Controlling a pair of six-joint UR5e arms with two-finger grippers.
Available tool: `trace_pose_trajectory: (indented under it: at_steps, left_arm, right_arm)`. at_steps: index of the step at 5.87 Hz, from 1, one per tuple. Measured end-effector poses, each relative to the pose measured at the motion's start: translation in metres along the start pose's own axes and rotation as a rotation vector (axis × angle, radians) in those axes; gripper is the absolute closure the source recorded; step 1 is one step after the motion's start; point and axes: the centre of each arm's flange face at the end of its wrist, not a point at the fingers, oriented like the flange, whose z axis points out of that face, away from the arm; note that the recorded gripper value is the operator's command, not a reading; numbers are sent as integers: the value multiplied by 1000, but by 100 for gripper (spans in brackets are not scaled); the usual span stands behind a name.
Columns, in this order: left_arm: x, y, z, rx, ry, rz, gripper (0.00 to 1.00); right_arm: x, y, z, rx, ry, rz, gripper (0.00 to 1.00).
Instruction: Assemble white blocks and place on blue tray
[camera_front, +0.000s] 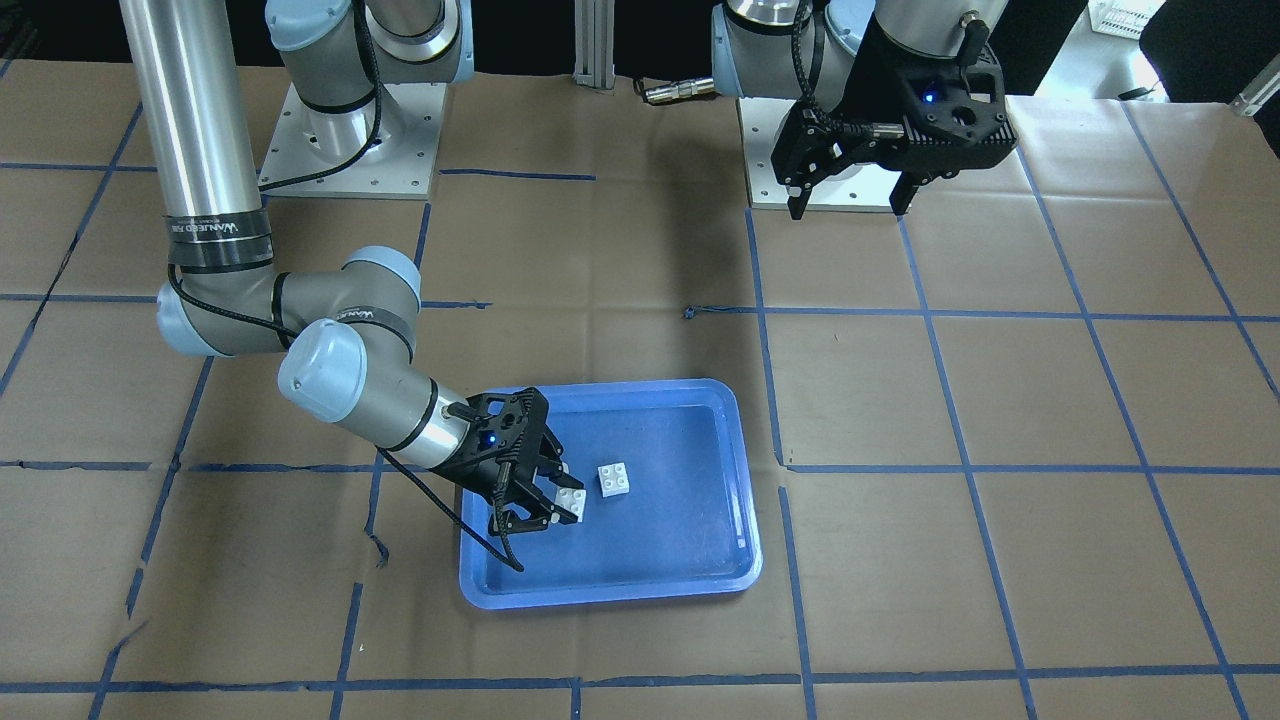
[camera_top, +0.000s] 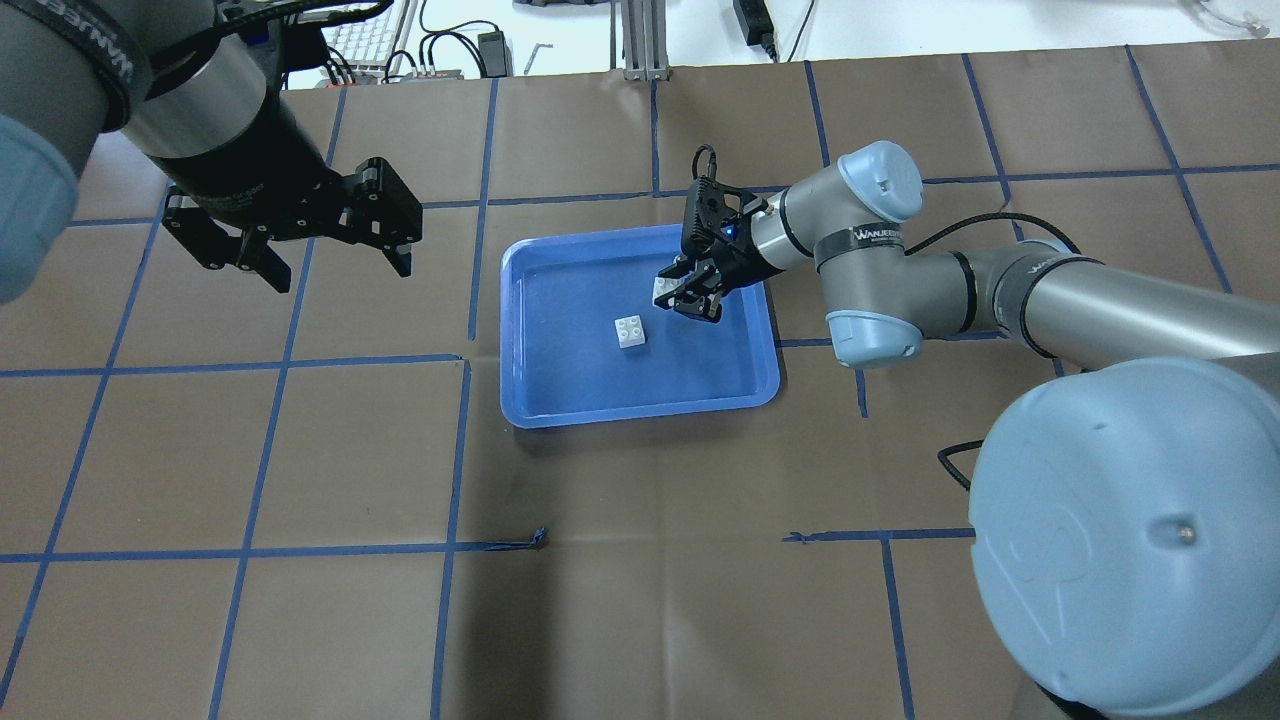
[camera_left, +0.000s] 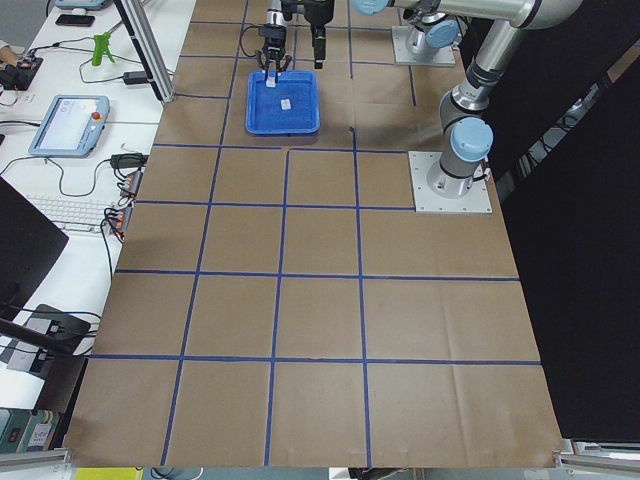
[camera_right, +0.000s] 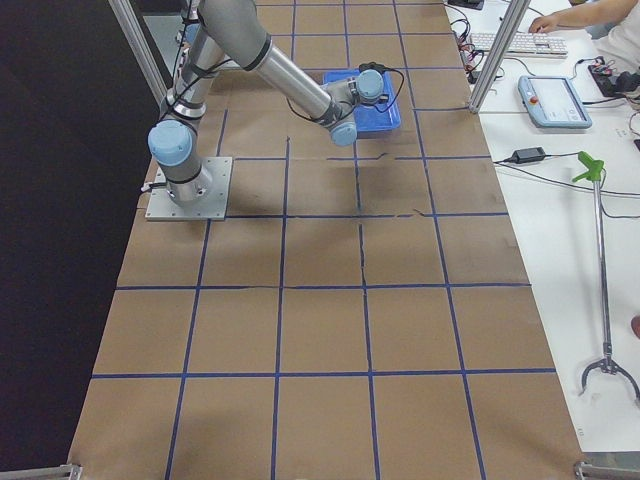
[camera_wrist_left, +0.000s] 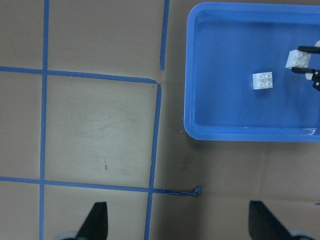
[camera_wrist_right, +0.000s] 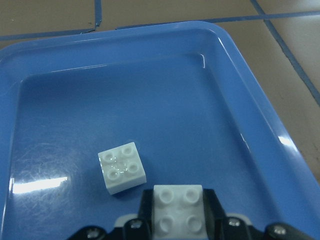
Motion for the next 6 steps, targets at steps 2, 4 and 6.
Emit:
trace_pose_trajectory:
  at_steps: [2,4,6]
  left_arm:
    - [0,0,0,2,0,0,1]
    - [0,0,0,3,1,0,1]
    - [0,-1,0,3,1,0,1]
  right_arm:
    - [-17,-1,15,-11,-32,-6,75]
    - [-26,-2,21,-14,-42,-11,75]
    - [-28,-1,23,-15,-45,-11,74]
